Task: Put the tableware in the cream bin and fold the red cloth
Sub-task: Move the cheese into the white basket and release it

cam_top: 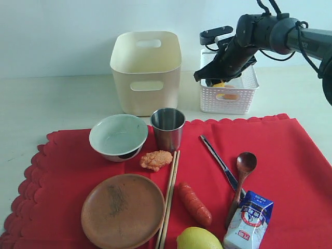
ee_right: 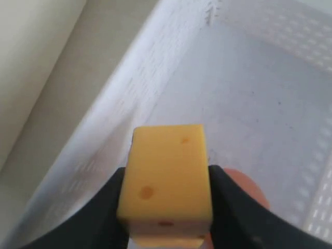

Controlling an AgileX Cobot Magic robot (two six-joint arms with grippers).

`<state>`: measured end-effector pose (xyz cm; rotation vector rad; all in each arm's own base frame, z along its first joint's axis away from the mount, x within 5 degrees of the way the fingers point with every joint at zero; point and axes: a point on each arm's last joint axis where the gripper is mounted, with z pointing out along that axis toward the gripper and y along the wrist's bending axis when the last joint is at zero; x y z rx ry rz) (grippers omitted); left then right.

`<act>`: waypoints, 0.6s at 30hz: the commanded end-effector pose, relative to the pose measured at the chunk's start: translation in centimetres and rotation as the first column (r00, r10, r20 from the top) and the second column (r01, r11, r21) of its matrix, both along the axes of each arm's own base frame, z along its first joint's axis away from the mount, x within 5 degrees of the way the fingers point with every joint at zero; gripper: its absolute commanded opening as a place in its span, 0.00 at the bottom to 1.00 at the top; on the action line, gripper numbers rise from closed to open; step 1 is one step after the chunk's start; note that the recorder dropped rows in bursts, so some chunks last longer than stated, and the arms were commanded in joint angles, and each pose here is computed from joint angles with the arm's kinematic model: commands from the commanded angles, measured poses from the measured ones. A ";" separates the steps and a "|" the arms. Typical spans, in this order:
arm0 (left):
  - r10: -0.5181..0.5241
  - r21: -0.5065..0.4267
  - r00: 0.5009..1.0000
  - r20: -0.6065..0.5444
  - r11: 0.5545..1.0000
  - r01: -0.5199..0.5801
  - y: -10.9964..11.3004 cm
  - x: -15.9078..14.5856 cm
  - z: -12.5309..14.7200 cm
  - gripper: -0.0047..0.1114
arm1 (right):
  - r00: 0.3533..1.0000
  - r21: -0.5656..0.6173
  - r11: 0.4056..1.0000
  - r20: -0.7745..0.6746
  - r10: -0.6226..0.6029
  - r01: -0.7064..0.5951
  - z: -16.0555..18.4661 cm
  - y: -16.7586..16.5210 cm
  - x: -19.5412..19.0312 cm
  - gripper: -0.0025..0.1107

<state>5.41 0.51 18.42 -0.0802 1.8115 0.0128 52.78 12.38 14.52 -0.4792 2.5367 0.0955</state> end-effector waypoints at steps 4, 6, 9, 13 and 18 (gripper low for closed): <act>0.002 -0.004 1.000 0.011 1.000 -0.002 0.0 0.0 0.0 0.43 | 1.000 -0.004 1.000 -0.012 -0.003 0.003 0.2 -0.2 0.0 0.36; 0.002 -0.004 1.000 0.011 1.000 -0.002 0.0 0.0 0.0 0.43 | 1.000 -0.005 1.000 -0.018 -0.002 0.002 0.2 -0.2 0.0 0.42; 0.002 -0.004 1.000 0.011 1.000 -0.002 0.0 0.0 0.0 0.43 | 0.999 -0.010 1.000 -0.034 0.001 -0.001 0.8 -0.2 -0.1 0.49; 0.002 -0.004 1.000 0.011 1.000 -0.002 0.0 0.0 0.0 0.43 | 0.999 -0.030 0.999 -0.054 0.008 -0.010 2.6 -0.4 -0.4 0.54; 0.002 -0.004 1.000 0.011 1.000 -0.002 0.0 0.0 0.0 0.43 | 0.998 -0.060 0.998 -0.056 0.014 -0.017 6.6 -0.8 -1.3 0.54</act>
